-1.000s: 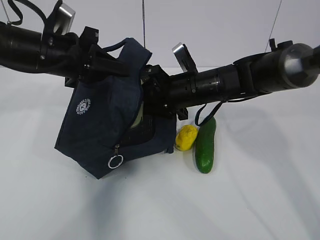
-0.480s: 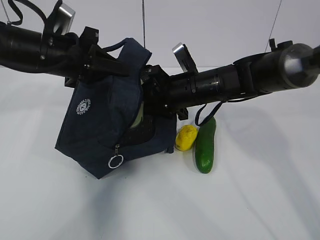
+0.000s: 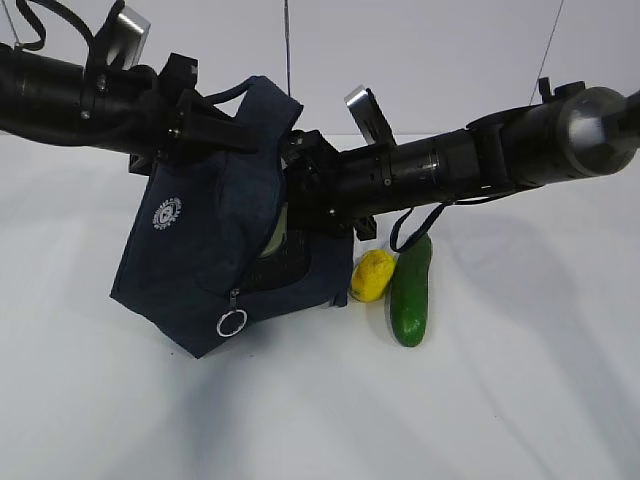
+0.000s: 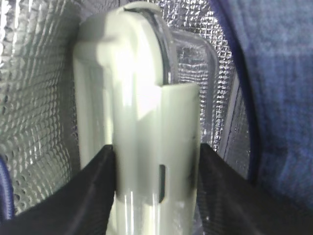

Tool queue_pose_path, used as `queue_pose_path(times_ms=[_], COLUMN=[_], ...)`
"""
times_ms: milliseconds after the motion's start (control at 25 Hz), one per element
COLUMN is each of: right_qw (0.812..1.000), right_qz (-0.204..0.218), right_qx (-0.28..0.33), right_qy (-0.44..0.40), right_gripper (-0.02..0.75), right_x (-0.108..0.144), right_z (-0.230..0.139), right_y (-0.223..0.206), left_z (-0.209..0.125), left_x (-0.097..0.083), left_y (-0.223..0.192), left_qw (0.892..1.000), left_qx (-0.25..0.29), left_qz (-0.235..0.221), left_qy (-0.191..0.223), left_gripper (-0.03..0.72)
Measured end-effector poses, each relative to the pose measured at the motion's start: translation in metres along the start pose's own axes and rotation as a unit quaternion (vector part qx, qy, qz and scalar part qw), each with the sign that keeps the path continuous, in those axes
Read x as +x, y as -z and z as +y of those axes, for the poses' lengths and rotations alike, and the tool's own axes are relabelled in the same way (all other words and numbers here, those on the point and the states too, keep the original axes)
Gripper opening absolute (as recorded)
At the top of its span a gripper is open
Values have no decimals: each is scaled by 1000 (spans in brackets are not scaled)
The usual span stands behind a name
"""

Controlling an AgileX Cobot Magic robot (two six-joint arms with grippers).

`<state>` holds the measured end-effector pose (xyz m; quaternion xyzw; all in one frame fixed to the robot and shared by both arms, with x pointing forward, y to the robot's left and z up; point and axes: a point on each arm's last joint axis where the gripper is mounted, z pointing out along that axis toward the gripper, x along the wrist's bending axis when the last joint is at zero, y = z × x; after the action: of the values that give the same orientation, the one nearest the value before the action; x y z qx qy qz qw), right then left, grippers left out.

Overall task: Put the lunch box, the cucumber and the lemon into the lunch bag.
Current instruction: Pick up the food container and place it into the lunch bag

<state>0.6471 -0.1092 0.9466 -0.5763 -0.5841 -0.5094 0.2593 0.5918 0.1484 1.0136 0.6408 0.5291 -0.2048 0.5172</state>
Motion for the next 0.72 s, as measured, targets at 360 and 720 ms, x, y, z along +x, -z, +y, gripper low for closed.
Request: queue_pose_path(times_ms=[360,720], right_qw=[1000,1000], right_qz=[0,-1], right_qx=[0,0], right_qy=[0,-1], right_gripper=[397,398], right_x=[0,-1], right_z=[0,0], right_y=[0,0], left_z=[0,0], left_x=[0,0], left_y=[0,0], left_qw=[1000,1000], left_qx=[0,0], left_qz=[0,0], left_qy=[0,0], left_gripper=[-8,-8])
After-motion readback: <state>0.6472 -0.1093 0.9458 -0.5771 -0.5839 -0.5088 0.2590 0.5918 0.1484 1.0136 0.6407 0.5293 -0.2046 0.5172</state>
